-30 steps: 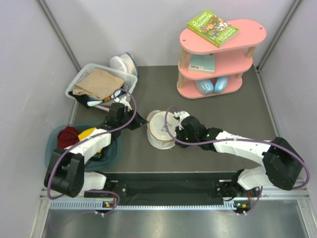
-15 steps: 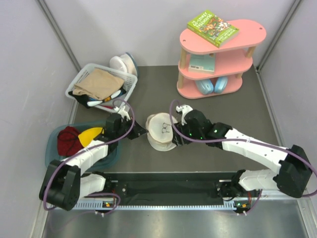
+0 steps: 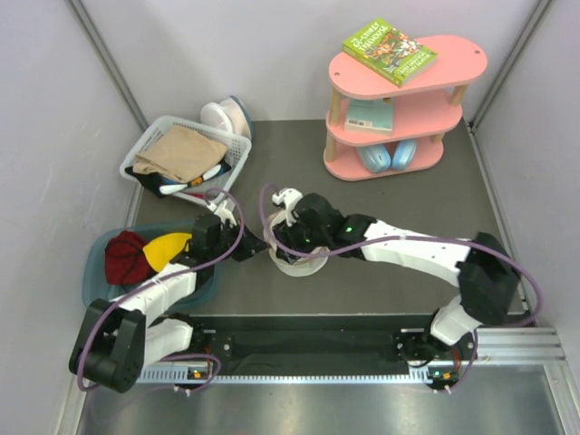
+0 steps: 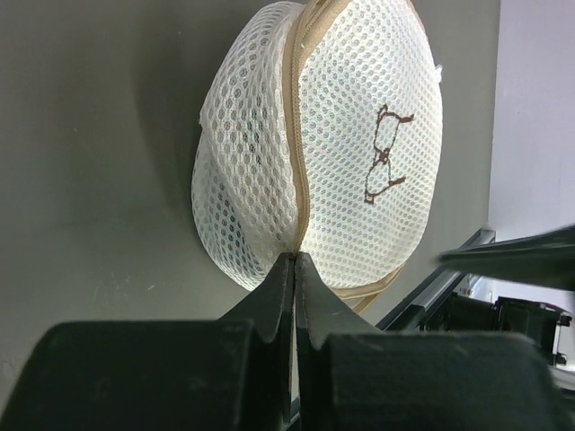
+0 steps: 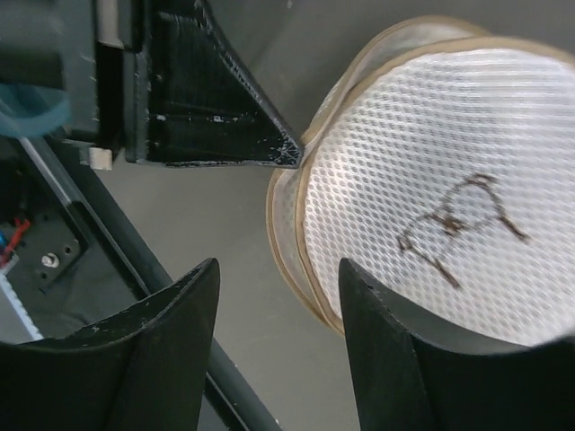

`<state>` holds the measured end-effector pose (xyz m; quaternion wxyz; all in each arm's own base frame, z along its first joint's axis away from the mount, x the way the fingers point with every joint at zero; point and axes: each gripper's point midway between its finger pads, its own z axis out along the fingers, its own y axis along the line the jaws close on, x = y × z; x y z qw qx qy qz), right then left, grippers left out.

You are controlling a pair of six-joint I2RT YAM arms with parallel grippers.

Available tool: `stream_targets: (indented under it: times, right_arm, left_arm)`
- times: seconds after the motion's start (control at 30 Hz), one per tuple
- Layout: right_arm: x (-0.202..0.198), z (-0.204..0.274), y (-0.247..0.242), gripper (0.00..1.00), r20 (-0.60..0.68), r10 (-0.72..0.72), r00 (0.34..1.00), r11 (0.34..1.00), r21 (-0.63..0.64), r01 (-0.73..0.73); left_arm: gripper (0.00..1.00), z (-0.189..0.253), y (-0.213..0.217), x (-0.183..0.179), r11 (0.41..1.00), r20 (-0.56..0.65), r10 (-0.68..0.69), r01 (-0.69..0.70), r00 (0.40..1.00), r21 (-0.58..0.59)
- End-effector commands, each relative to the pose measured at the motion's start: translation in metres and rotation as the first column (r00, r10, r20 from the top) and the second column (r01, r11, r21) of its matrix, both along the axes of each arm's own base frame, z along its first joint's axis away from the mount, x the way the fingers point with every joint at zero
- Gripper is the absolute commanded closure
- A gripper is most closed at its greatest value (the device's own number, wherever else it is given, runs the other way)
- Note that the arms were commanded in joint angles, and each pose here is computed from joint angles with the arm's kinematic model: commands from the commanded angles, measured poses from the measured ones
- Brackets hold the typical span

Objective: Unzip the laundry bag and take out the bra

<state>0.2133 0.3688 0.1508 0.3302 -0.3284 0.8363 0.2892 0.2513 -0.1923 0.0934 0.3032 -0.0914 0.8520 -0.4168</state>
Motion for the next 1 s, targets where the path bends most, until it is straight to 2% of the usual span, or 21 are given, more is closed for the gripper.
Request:
stream_targets:
  times: [0.0, 0.3, 0.8, 0.97]
  right_arm:
    - [0.001, -0.008, 0.030, 0.48, 0.032, 0.089, 0.996, 0.996, -0.014, -0.089]
    - [0.020, -0.035, 0.031, 0.56, 0.049, -0.007, 0.999, 0.998, -0.067, 0.010]
    - [0.023, -0.027, 0.035, 0.57, 0.026, -0.057, 0.998, 0.998, -0.001, 0.057]
    - [0.023, -0.045, 0.034, 0.57, 0.008, -0.045, 0.999, 0.997, -0.066, 0.046]
  left_arm:
    - [1.00, 0.018, -0.003, 0.005, 1.000, 0.080, -0.005, 0.007, 0.997, -0.026]
    - [1.00, 0.019, -0.001, 0.003, 1.000, 0.086, -0.005, 0.006, 0.996, -0.016]
    - [1.00, 0.011, 0.002, -0.001, 1.000, 0.074, -0.013, 0.012, 0.997, 0.017]
    - [1.00, 0.012, 0.004, -0.001, 1.000, 0.079, -0.007, 0.005, 0.997, 0.023]
